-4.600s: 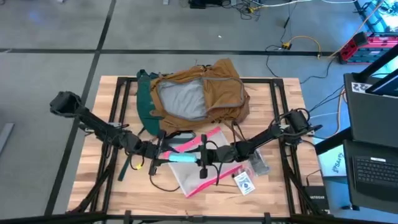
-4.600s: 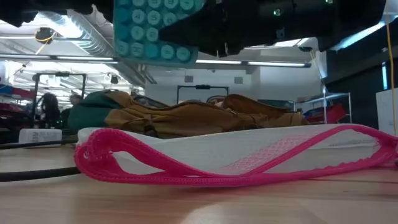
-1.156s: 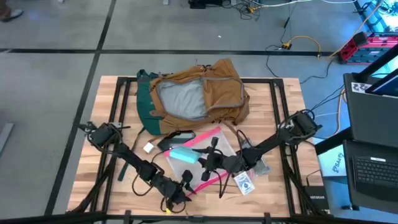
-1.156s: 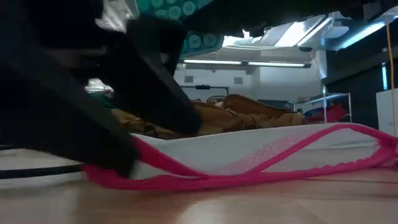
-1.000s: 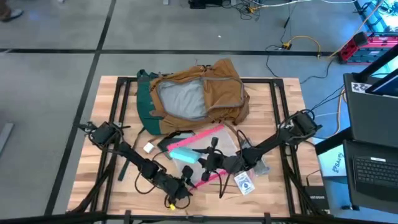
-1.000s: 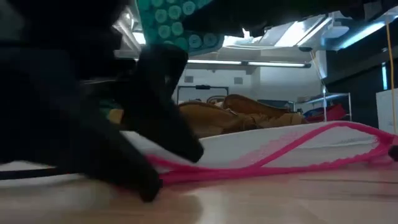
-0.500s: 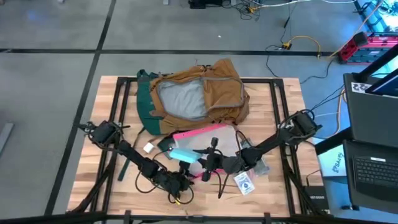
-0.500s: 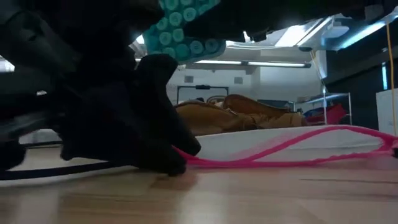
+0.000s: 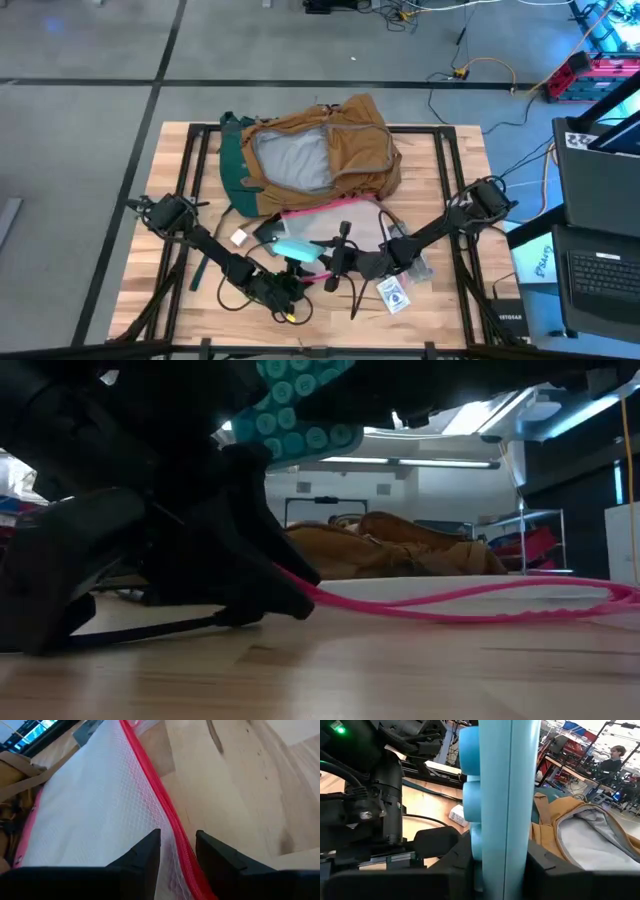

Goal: Unpack backpack
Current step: Put the blue calculator into the pink zipper pouch

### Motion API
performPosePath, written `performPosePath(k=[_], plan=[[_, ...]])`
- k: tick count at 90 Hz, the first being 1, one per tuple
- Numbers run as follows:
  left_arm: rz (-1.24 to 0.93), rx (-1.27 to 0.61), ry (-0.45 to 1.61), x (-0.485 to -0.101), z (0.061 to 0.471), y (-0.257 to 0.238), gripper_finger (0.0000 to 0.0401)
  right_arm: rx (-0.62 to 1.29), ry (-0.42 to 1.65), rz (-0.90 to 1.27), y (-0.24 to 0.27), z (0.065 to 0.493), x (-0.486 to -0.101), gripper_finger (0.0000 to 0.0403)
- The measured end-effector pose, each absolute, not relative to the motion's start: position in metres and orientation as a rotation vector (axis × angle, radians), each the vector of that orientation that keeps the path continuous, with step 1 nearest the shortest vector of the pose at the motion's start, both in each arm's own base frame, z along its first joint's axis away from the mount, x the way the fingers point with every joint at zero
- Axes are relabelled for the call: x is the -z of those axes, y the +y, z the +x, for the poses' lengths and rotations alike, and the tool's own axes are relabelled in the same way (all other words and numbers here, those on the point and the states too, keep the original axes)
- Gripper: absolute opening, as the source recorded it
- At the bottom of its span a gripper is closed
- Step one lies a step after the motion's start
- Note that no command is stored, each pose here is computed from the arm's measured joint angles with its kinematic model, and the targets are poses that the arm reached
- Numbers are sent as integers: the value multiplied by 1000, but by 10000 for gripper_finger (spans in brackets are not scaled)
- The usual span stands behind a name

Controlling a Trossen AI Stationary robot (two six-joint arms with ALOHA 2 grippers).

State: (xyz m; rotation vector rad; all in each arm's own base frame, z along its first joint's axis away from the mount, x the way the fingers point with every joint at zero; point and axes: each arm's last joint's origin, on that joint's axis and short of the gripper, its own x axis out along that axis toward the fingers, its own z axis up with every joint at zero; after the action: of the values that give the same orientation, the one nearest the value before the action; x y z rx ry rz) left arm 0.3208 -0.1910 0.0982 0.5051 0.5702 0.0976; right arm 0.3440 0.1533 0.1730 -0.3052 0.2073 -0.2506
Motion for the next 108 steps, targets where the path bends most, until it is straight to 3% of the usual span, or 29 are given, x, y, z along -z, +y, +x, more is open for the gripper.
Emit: performPosePath(k=[48,93,108], plan=[[510,-48,537,-110,312,-207,109,224,216,-292,154,344,-172,77],[493,-130,626,-106,323,-182,149,227,217,-290,154,344,-172,77],[492,-152,626,-106,323,-180,116,230,216,-290,154,344,-172,77]])
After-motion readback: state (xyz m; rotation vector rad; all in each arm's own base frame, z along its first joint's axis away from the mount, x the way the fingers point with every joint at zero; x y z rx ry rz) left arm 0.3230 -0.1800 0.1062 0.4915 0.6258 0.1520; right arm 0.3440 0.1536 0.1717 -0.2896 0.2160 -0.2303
